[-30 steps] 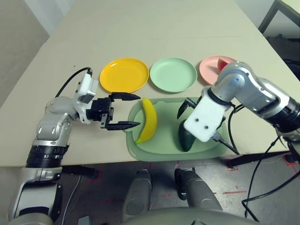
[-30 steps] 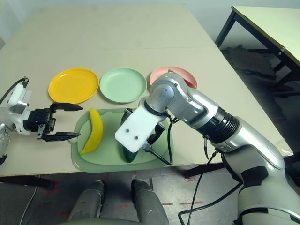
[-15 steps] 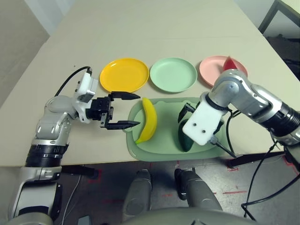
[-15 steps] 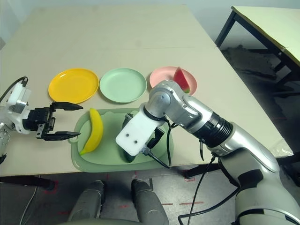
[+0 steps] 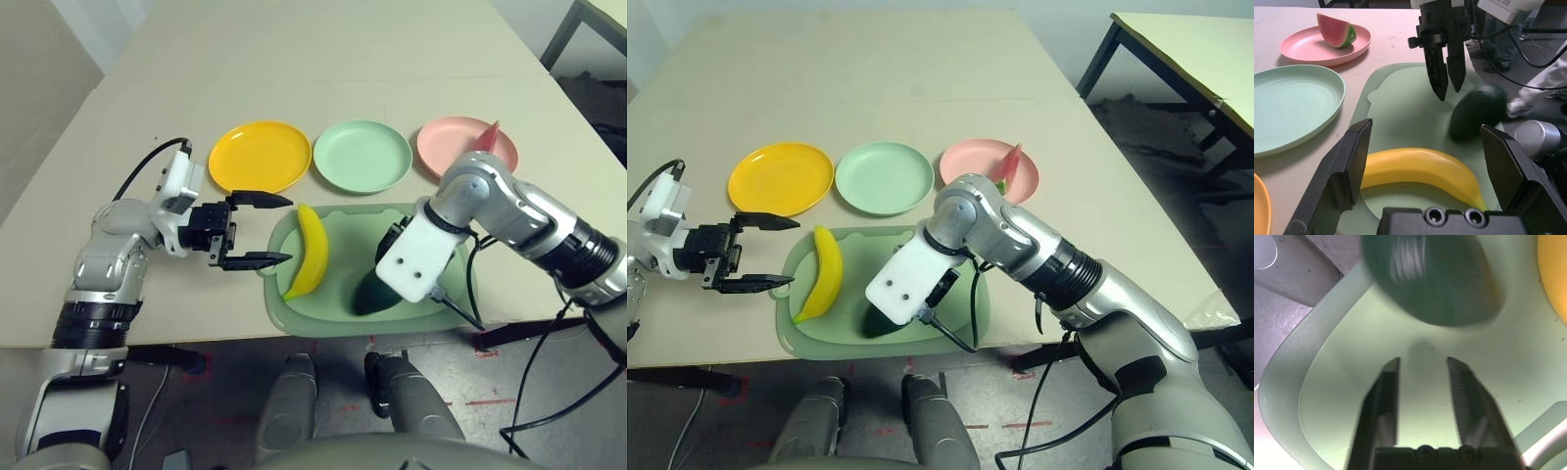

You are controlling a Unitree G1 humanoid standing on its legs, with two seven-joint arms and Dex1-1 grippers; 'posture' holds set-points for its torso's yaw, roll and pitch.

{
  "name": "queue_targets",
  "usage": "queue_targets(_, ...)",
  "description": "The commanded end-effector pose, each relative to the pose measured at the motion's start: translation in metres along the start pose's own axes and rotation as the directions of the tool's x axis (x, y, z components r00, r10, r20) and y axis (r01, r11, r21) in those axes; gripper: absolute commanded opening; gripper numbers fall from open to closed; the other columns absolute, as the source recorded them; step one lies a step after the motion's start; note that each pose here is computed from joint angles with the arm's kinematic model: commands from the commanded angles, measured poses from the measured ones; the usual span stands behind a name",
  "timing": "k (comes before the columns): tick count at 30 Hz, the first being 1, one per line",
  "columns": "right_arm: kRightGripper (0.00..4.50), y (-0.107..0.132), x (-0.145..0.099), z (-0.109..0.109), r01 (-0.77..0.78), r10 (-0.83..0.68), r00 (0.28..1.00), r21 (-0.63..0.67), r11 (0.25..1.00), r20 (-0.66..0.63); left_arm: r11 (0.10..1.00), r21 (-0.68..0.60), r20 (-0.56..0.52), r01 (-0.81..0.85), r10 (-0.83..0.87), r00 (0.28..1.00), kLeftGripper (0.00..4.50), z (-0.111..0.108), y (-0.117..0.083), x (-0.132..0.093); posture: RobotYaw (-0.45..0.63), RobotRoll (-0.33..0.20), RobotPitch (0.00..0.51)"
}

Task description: Place the fruits into color-matched plates.

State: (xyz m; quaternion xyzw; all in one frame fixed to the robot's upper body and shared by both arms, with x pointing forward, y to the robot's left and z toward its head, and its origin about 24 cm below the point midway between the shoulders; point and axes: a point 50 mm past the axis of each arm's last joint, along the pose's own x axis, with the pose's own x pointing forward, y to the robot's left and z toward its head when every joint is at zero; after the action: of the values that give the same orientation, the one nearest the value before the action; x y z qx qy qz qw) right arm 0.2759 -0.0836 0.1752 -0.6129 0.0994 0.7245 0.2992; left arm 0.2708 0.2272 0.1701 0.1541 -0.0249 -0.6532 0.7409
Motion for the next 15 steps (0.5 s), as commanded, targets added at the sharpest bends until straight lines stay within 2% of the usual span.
queue_targets(1,0.64,-0.0013,-0.003,-0.0004,0.0,0.0,1.0,-0.013,1.0,-0.015,1.0,0.004,-0.016,-0.004,0.004,1.0,4.5,0.0,0.0004,-0.0026,0.06,0.0,0.187)
queue_targets(2,0.22,-0.0014,-0.0035,-0.0009,-0.001,0.0,1.0,-0.011,1.0,-0.017,1.0,0.004,-0.015,-0.004,0.004,1.0,4.5,-0.0001,0.0003,-0.0024,0.06,0.0,0.187)
queue_targets(3,0.06,-0.0014,-0.0038,-0.0011,-0.001,0.001,1.0,-0.01,1.0,-0.018,1.0,0.004,-0.015,-0.004,0.004,1.0,4.5,-0.0001,0.0002,-0.0023,0.05,0.0,0.188)
queue_targets(15,0.06,0.0011,-0.0117,-0.0067,0.001,0.0,0.999,0.016,1.0,-0.038,1.0,-0.011,-0.003,-0.001,0.001,1.0,4.5,-0.0021,-0.0021,0.001,0.05,0.0,0.201)
